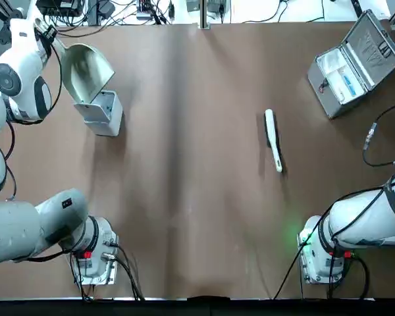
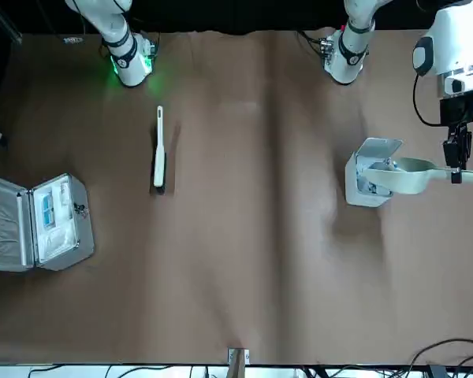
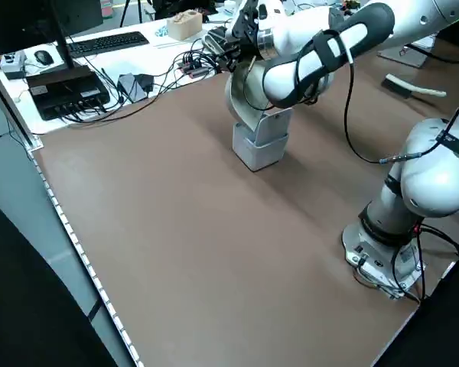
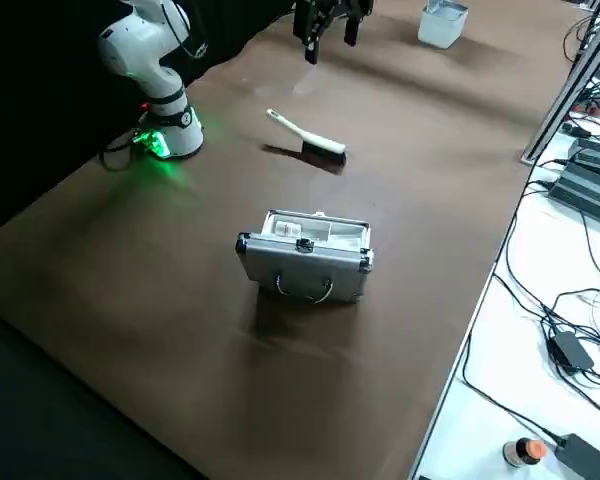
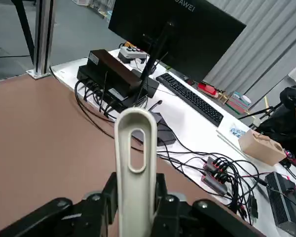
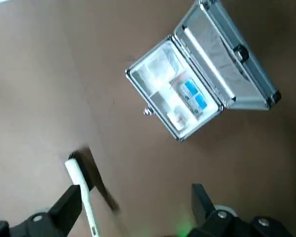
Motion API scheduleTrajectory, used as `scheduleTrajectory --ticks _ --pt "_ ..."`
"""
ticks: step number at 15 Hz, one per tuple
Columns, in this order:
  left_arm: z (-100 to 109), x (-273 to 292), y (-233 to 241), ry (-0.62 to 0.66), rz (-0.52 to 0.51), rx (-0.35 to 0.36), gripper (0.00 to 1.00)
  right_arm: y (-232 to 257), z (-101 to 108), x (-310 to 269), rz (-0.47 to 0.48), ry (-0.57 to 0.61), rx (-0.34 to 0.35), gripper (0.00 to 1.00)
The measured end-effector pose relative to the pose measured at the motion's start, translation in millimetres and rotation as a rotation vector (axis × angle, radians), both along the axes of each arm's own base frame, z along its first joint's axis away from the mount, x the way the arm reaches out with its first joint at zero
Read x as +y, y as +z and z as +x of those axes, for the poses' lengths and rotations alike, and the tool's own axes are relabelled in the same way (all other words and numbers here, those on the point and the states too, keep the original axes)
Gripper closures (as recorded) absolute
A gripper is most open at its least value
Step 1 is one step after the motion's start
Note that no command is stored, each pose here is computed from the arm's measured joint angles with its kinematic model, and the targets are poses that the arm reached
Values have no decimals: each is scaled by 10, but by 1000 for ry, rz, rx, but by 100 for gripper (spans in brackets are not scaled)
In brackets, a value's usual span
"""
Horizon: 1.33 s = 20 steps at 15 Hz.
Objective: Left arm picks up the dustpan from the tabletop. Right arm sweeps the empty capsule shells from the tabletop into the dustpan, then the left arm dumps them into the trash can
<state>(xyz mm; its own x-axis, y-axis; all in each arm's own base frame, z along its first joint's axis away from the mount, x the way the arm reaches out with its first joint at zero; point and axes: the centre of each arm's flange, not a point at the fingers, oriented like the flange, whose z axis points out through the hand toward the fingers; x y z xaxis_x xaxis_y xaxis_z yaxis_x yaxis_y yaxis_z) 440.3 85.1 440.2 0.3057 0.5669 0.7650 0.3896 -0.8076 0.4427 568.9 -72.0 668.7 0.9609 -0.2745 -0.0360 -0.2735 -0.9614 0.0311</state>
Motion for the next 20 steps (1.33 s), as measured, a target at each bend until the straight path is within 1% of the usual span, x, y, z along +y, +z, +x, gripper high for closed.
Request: scheduleTrajectory --ticks 4,7,9,12,16,20 --pt "-1 36 62 45 -60 -26 67 -53 126 33 -6 16 -50 2" --pt "-9 74 80 84 -112 -42 67 -73 163 67 -3 23 -63 2" --pt "-13 98 81 99 -129 -46 67 -148 184 66 0 16 -60 2" --pt "-11 104 100 100 -129 -50 67 -179 189 67 2 4 -56 2" --pt "-11 115 207 101 -120 -74 67 -233 203 71 2 1 -55 2" --pt "-45 140 298 107 -108 -93 67 -441 190 36 3 -7 -64 2"
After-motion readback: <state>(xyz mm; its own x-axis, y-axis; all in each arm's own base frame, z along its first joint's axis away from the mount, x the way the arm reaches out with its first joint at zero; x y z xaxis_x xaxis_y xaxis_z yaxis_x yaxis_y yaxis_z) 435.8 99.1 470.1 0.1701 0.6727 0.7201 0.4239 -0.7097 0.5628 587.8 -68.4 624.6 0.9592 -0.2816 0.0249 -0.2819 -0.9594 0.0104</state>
